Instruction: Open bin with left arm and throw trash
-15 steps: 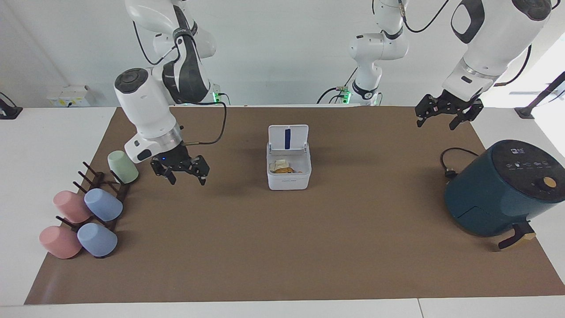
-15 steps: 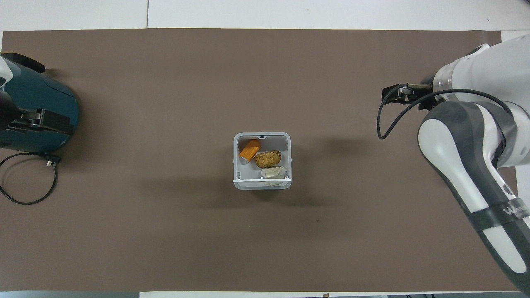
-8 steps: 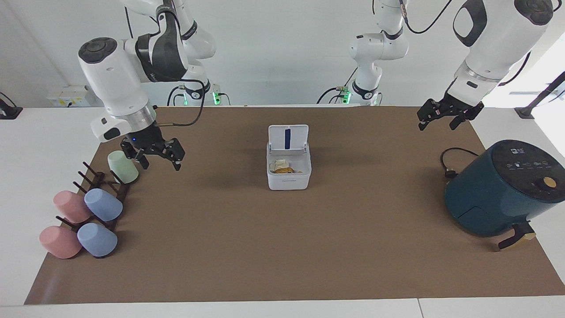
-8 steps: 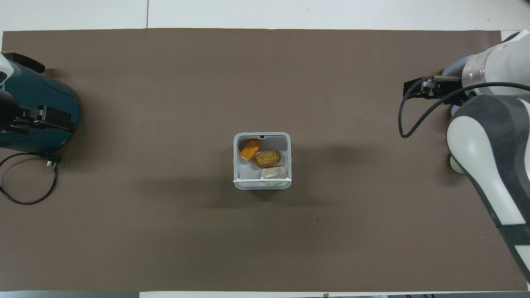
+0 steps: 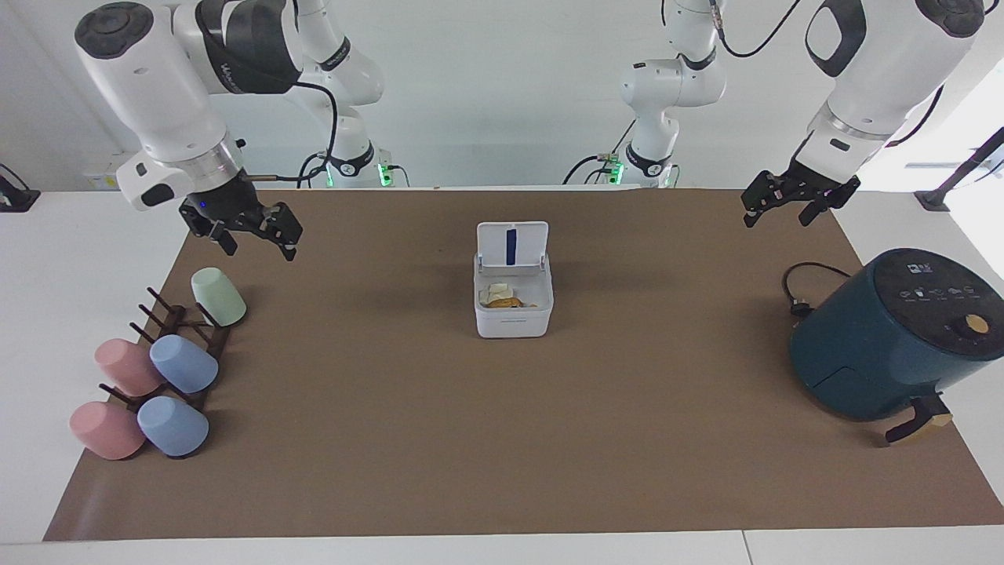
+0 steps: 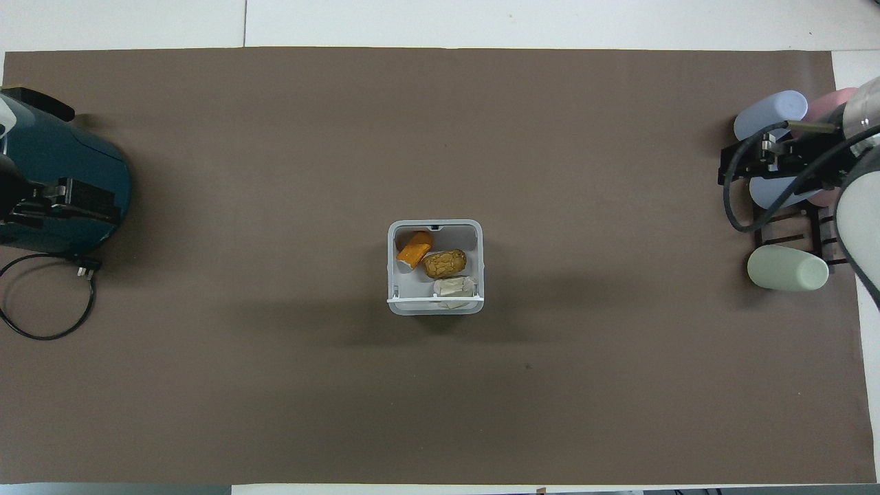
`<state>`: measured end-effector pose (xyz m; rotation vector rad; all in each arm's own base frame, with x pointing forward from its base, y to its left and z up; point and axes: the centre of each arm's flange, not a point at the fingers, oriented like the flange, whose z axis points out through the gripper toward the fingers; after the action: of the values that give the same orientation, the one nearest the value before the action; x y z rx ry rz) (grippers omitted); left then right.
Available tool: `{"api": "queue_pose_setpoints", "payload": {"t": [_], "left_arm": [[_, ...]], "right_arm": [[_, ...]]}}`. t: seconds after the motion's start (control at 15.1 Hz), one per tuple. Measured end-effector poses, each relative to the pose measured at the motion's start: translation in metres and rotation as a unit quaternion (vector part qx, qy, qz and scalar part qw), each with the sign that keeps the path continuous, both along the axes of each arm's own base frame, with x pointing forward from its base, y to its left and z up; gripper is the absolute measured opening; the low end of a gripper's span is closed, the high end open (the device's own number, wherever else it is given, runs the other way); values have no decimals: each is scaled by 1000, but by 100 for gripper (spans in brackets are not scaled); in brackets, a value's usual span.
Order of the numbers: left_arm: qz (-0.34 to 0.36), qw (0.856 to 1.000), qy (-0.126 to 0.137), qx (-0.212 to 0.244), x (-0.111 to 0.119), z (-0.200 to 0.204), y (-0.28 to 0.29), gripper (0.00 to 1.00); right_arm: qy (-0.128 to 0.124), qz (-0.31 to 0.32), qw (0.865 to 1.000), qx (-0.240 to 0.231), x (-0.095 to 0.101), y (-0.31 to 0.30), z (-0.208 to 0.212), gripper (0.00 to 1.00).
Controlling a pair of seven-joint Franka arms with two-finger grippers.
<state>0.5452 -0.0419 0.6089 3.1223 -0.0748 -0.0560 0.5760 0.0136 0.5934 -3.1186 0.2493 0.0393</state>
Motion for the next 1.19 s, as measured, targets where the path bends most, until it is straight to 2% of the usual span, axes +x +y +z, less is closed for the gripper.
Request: {"api": "queue_pose_setpoints", "payload": {"t": [0.26,0.66,1.06,1.19], "left_arm": [[0,1000,-2,0,-3,4,0,100],[5,1000,-2,0,-4,5,5,100],[0,1000,-4,0,-5,7,0,100],[-7,1000,-2,0,-6,7,-8,100]], "right_arm": [[10,-14,1000,-3,-23,-15,-4,100],[-31,-7,999,-4,-16,-6,-22,100],[-35,-3,999,-4,-18,-2,-12,100],[-28,-1,1000,-4,-19,-2,-11,100]]}}
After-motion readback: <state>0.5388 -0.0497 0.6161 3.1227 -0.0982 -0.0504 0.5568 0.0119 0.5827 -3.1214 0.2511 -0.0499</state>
